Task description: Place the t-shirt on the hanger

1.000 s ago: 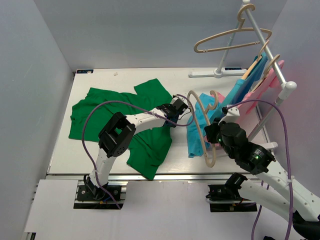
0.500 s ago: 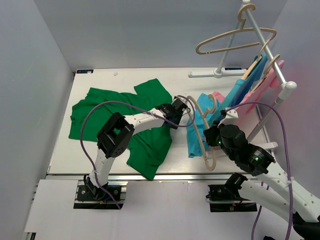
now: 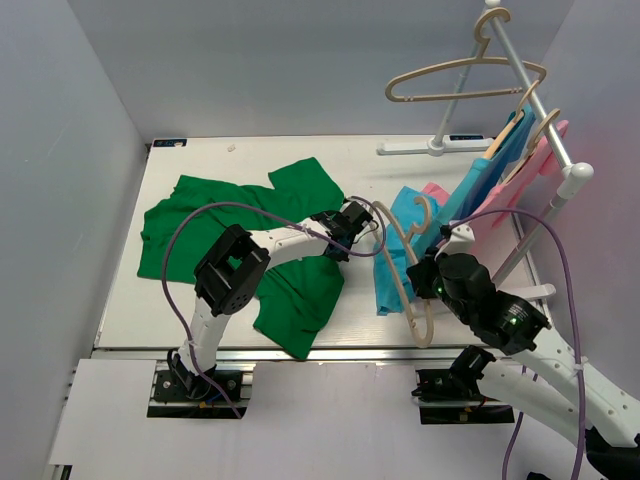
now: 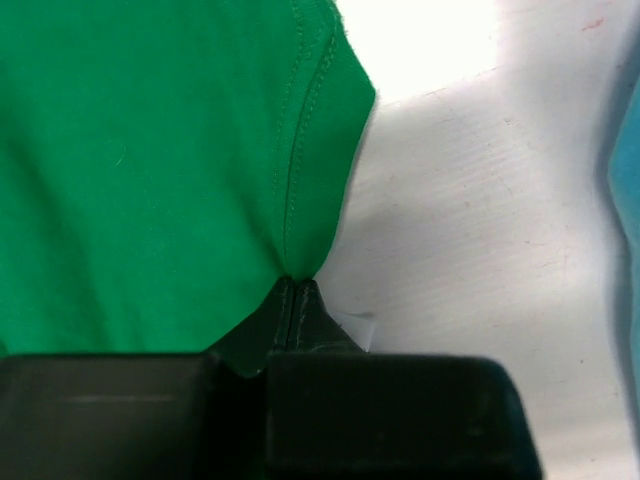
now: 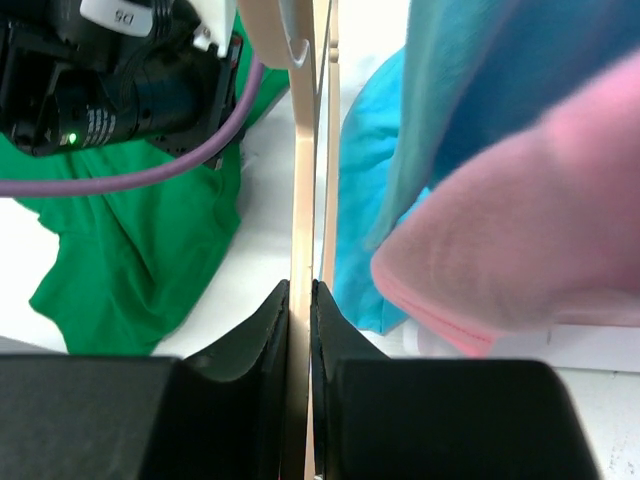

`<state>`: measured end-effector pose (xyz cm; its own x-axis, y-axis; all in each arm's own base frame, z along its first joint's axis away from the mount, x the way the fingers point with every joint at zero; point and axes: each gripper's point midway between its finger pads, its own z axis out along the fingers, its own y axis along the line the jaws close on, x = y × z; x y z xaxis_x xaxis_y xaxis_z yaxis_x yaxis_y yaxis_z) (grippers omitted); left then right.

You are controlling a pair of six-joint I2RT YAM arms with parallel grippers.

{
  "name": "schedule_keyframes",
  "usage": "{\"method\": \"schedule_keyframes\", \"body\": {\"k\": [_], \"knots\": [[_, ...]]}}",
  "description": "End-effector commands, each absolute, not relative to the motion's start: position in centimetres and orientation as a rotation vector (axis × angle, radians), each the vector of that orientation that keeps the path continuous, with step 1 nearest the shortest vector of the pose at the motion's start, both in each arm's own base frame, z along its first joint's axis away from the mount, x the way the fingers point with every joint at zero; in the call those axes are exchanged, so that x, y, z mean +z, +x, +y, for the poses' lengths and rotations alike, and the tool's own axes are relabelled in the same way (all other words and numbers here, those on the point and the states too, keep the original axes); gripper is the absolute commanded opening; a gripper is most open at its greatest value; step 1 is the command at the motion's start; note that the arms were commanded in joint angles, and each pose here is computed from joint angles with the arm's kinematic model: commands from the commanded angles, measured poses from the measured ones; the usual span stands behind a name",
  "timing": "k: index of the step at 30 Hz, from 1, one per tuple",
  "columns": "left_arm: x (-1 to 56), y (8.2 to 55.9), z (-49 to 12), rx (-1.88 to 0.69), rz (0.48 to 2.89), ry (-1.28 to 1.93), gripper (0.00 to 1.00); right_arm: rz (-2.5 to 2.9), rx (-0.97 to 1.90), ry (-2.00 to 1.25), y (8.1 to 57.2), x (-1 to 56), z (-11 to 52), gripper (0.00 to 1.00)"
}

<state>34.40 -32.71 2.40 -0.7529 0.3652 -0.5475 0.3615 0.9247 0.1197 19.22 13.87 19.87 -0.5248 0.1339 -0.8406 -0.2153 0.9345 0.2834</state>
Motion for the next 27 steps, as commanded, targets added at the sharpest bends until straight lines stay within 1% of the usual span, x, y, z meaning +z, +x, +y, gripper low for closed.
{"method": "schedule_keyframes", "body": {"k": [1,7,11,22,27], "knots": [[6.5,35.3,-33.1,-0.025,2.434,0.461,0.0,2.073,0.498,-0.102,18.8,19.8,14.7,0.0],[10.2,35.8,-33.8,-0.091,2.365,0.439,0.0,2.113,0.611,-0.215,17.0,18.4,16.3,0.0],[11.7,36.1,-33.8,-0.099,2.341,0.43,0.0,2.089,0.643,-0.23,16.3,18.8,16.0,0.0],[12.6,36.4,-33.1,-0.056,2.348,0.392,0.0,2.143,0.701,-0.241,14.7,16.7,16.1,0.0],[13.4,36.5,-32.8,-0.064,2.34,0.381,0.0,2.089,0.801,-0.26,14.9,16.2,17.9,0.0]]}}
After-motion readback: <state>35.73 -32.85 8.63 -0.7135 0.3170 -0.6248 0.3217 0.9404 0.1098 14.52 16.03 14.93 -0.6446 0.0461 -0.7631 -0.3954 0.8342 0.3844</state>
